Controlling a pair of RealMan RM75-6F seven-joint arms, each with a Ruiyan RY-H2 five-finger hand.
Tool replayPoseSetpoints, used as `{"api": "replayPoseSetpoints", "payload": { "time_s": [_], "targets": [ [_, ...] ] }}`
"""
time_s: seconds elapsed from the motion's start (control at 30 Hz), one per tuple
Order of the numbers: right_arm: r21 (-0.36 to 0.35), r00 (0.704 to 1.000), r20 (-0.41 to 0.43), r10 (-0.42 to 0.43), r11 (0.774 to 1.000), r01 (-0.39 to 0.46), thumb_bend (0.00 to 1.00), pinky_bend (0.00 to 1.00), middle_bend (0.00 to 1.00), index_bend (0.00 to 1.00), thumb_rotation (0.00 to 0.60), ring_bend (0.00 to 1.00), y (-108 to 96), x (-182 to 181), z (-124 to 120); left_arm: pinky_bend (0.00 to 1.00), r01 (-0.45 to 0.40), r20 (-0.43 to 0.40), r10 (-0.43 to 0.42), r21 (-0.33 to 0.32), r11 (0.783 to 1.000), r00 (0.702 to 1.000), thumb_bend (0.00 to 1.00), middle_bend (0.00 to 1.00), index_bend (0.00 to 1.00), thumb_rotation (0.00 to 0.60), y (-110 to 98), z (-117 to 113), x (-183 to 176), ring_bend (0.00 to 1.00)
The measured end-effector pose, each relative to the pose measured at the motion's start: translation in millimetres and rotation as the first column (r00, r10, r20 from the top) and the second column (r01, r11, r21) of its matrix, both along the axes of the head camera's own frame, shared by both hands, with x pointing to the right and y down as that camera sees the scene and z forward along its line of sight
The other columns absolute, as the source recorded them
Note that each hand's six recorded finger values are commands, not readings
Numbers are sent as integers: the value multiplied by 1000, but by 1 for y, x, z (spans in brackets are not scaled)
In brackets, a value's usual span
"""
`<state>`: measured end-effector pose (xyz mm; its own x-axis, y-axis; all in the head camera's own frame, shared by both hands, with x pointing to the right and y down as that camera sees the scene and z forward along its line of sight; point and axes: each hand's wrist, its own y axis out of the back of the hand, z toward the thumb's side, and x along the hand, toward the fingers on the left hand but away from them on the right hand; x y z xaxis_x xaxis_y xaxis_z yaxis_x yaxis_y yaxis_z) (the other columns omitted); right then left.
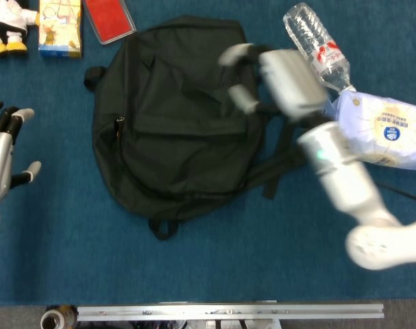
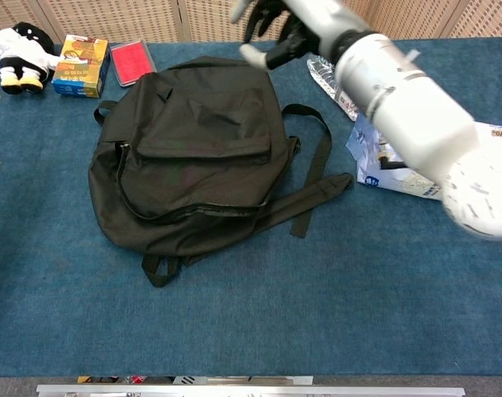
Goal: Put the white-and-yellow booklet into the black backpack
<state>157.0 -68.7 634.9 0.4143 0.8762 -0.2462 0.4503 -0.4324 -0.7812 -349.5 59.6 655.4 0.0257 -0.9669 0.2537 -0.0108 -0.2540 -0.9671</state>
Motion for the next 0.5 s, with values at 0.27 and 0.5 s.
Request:
{"api": "replayPoseSetpoints", "payload": {
  "time_s": [0.27, 0.5],
  "targets": [
    [98, 948, -311, 62, 995, -33, 389, 592, 606, 532, 600, 482, 6, 110, -15, 374, 16, -7, -16, -3, 1000, 1000, 142, 267, 253, 600, 1, 0, -8, 152],
    [41, 871, -480, 103, 995, -95, 389, 593, 606, 532, 600, 483, 34, 200, -20, 374, 52, -16, -52, 2, 999, 999, 142, 266, 256, 600, 3, -1, -17, 152]
  ]
}}
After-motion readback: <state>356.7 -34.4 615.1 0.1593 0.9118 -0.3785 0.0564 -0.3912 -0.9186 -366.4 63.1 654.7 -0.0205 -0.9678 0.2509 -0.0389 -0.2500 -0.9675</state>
